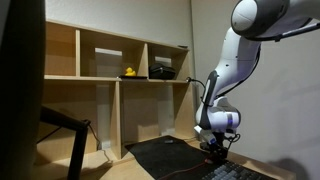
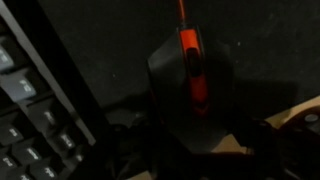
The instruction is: Slide the mouse off the pad
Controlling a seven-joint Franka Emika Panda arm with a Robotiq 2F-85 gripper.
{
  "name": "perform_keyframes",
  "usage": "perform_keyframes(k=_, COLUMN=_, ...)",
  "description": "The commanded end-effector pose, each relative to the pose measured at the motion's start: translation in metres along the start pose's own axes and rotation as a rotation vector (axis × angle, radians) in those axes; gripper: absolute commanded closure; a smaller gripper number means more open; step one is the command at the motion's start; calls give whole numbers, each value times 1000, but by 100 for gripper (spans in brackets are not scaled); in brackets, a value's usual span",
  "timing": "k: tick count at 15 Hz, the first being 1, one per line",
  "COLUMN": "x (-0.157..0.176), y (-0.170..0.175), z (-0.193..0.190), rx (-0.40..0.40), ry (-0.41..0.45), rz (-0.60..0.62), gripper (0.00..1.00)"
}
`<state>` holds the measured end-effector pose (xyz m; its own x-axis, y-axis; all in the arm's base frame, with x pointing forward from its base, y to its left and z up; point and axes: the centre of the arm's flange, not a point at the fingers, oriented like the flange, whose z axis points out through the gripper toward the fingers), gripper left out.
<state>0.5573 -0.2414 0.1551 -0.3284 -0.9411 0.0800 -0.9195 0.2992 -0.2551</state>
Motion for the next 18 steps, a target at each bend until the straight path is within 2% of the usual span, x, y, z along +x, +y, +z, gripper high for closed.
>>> perform_keyframes(k=1, x=54, y=4, z=5, rx=33, ry=23, rz=156, gripper=57)
perform_keyframes(k=4, x=102, y=13, z=17, rx=2, ry=50, rz=319, gripper=57)
perform_keyframes(k=7, x=129, y=34, z=30, rx=-60, ry=62, rz=440, gripper=57)
perform_keyframes(k=11, x=120, y=65, z=27, rx=-97, ry=9, rz=509, gripper=57)
perform_keyframes(k=18, x=115, y=118, z=30, rx=-161, ry=53, rz=513, gripper=57)
